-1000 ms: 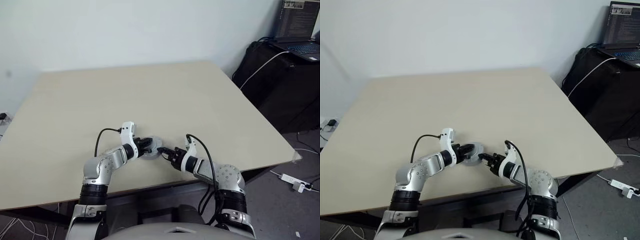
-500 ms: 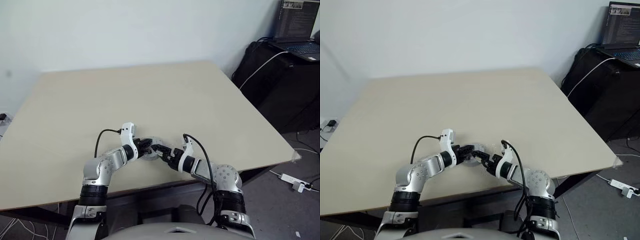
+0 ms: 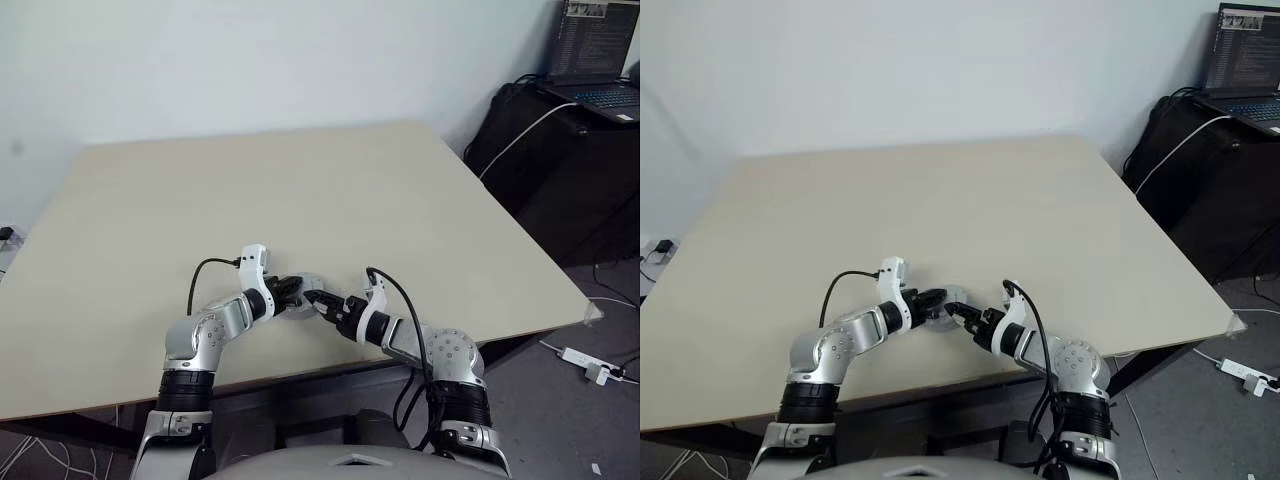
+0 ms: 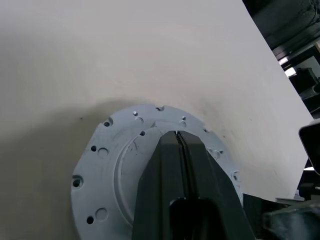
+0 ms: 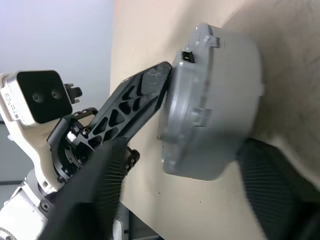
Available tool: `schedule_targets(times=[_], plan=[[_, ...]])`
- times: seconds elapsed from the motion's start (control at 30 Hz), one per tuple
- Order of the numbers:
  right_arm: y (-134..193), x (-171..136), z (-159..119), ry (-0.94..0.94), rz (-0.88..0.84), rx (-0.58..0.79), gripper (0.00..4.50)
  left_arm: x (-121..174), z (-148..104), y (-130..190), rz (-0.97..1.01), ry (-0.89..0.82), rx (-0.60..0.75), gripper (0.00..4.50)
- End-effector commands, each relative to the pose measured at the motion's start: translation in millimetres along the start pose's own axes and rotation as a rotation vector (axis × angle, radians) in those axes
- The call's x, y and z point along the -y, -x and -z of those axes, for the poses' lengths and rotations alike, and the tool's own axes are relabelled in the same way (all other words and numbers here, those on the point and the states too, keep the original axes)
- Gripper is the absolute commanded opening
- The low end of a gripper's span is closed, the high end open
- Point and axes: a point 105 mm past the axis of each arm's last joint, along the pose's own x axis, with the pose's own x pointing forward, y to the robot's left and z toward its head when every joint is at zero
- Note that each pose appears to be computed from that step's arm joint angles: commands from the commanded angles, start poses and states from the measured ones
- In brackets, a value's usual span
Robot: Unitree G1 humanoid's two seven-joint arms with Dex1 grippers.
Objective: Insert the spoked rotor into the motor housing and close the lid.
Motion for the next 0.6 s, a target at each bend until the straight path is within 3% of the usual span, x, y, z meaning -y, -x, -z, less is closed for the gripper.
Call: schedule_targets(times=[0.03,0.13,0.6], plan=[[-16.2,-40.9,1.6,0.013,-0.165,0.003,2.24,-6.9,20.3,-1.9,-0.031,0.026,-0.072,0.0],[-16.7,-40.4,0.8,0.012,-0.161,0.006,1.36,-7.4,20.5,-1.4,-0.032,0.029,-0.07,0.0],[-13.2,-32.5,-2.2,-0.01,-0.132,0.031,1.34,-3.6,18.4,1.5,-0.023,0.052,-0.029,0.0]])
